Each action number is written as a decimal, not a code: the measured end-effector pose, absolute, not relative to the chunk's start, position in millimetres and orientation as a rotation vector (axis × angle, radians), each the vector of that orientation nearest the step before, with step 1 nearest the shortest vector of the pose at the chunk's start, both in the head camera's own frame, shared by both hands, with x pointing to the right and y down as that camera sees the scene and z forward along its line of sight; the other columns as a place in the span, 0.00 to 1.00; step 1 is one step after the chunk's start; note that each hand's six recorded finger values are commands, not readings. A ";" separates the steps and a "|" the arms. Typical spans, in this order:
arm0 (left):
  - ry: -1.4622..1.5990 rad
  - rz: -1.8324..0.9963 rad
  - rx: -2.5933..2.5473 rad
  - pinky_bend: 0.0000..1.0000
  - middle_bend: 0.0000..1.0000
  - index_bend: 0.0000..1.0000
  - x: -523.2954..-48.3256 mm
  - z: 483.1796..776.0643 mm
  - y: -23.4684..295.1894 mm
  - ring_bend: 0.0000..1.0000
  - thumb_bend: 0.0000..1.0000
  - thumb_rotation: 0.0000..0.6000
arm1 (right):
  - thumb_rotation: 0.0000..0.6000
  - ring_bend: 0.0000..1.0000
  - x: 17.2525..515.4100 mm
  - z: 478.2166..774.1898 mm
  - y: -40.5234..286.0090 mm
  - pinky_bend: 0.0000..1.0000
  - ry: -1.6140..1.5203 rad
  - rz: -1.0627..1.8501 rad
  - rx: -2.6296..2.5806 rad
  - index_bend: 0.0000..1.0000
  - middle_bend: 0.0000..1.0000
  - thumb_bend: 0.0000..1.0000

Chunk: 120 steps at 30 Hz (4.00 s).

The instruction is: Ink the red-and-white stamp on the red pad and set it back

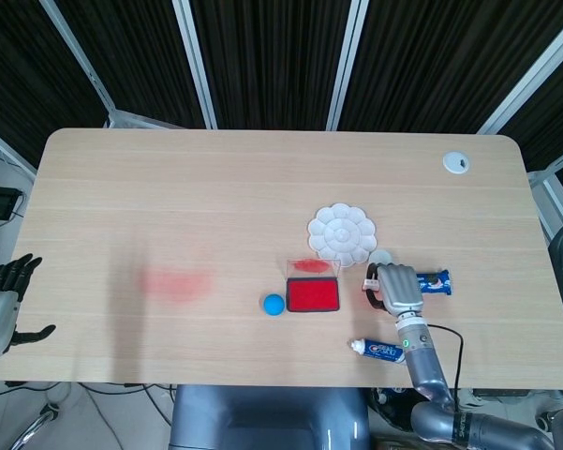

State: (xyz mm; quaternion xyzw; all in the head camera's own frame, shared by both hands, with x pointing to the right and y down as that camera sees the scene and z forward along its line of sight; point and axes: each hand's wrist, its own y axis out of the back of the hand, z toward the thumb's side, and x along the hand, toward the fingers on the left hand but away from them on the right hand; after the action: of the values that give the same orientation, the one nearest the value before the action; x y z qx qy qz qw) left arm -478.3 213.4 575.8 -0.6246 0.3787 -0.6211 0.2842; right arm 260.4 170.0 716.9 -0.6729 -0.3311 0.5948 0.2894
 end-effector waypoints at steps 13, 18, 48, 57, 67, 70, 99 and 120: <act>1.018 -1.672 -1.690 0.00 0.00 0.00 -478.8 577.3 213.3 0.00 0.03 1.00 | 1.00 0.49 261.6 735.7 175.6 0.52 -0.919 1.581 -1.825 0.79 0.61 0.55; 1.017 -1.671 -1.697 0.00 0.00 0.00 -478.5 577.4 213.5 0.00 0.03 1.00 | 1.00 0.49 259.6 736.4 175.7 0.52 -0.943 1.558 -1.837 0.79 0.61 0.53; 1.015 -1.677 -1.695 0.00 0.00 0.00 -479.3 577.3 213.1 0.00 0.03 1.00 | 1.00 0.48 261.1 753.4 181.6 0.51 -0.954 1.561 -1.846 0.79 0.58 0.47; 1.011 -1.680 -1.694 0.00 0.00 0.00 -479.3 577.5 213.4 0.00 0.03 1.00 | 1.00 0.46 262.8 754.5 182.3 0.49 -0.942 1.576 -1.839 0.77 0.56 0.44; 1.006 -1.684 -1.692 0.00 0.00 0.00 -479.4 577.8 213.5 0.00 0.03 1.00 | 1.00 0.46 264.2 754.7 182.7 0.49 -0.935 1.589 -1.838 0.76 0.55 0.41; 1.005 -1.685 -1.692 0.00 0.00 0.00 -479.3 577.8 213.6 0.00 0.03 1.00 | 1.00 0.46 264.4 754.5 183.5 0.49 -0.933 1.591 -1.839 0.76 0.55 0.41; 0.999 -1.682 -1.695 0.00 0.00 0.00 -479.1 576.9 214.0 0.00 0.03 1.00 | 1.00 0.45 261.0 750.2 182.2 0.45 -0.920 1.601 -1.828 0.71 0.53 0.36; 1.000 -1.688 -1.695 0.00 0.00 0.00 -479.5 576.9 214.1 0.00 0.03 1.00 | 1.00 0.44 261.8 751.2 183.5 0.44 -0.894 1.623 -1.819 0.69 0.51 0.36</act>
State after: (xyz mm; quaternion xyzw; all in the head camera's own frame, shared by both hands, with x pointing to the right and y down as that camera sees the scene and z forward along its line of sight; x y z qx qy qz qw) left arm -479.5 214.1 576.9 -0.6293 0.3712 -0.6267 0.2711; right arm 261.8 183.5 751.2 -0.6747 -0.3315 0.6020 0.2691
